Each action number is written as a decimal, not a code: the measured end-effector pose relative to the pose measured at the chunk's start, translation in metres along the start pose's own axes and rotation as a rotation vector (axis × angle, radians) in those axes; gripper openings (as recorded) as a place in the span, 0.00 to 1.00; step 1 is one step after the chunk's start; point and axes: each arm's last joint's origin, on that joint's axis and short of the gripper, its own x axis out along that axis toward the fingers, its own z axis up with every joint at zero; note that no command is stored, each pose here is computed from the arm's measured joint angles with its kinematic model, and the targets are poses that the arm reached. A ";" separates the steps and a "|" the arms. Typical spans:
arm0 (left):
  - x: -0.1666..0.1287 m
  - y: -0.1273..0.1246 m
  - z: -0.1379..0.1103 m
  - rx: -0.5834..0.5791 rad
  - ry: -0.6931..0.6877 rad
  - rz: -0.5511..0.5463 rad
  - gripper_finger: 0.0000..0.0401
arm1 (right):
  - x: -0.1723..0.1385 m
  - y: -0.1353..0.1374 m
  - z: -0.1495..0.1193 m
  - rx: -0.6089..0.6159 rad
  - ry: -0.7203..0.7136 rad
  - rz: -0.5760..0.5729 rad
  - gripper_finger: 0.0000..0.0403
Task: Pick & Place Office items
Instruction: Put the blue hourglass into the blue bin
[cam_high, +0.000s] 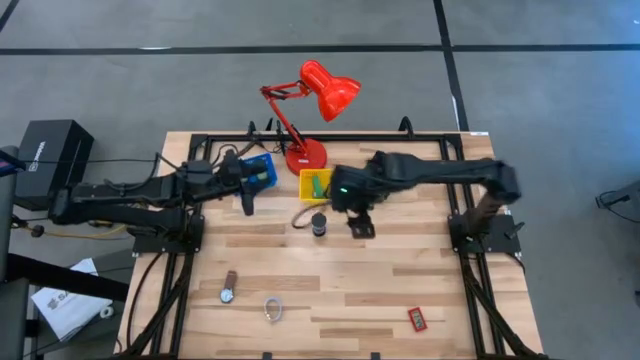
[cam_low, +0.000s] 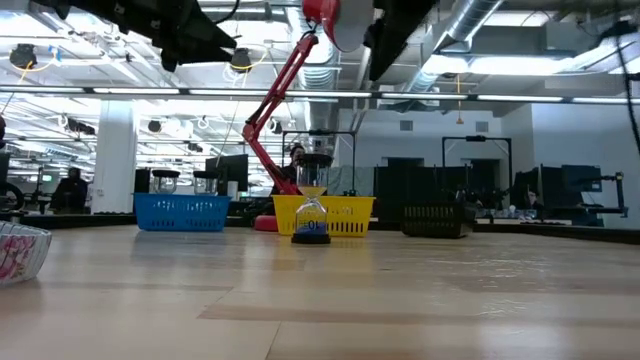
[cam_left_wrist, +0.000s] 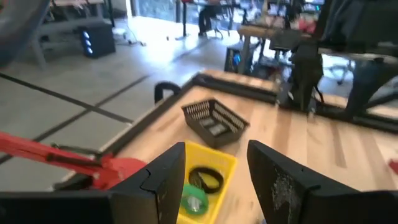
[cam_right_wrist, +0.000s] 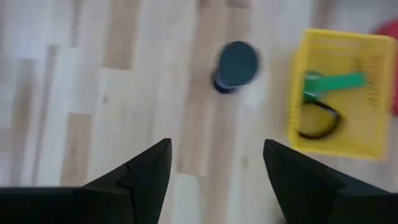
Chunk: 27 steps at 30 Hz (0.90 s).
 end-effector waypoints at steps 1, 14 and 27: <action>0.000 -0.001 -0.002 -0.004 0.009 -0.008 0.42 | 0.005 0.003 -0.011 -0.013 -0.034 0.022 0.61; 0.016 -0.022 -0.026 -0.085 0.020 -0.164 0.42 | 0.072 -0.014 -0.136 -0.161 -0.653 -0.001 0.61; 0.089 -0.044 -0.070 0.120 0.069 -0.233 0.42 | 0.093 -0.079 -0.162 0.135 -0.942 -0.196 0.61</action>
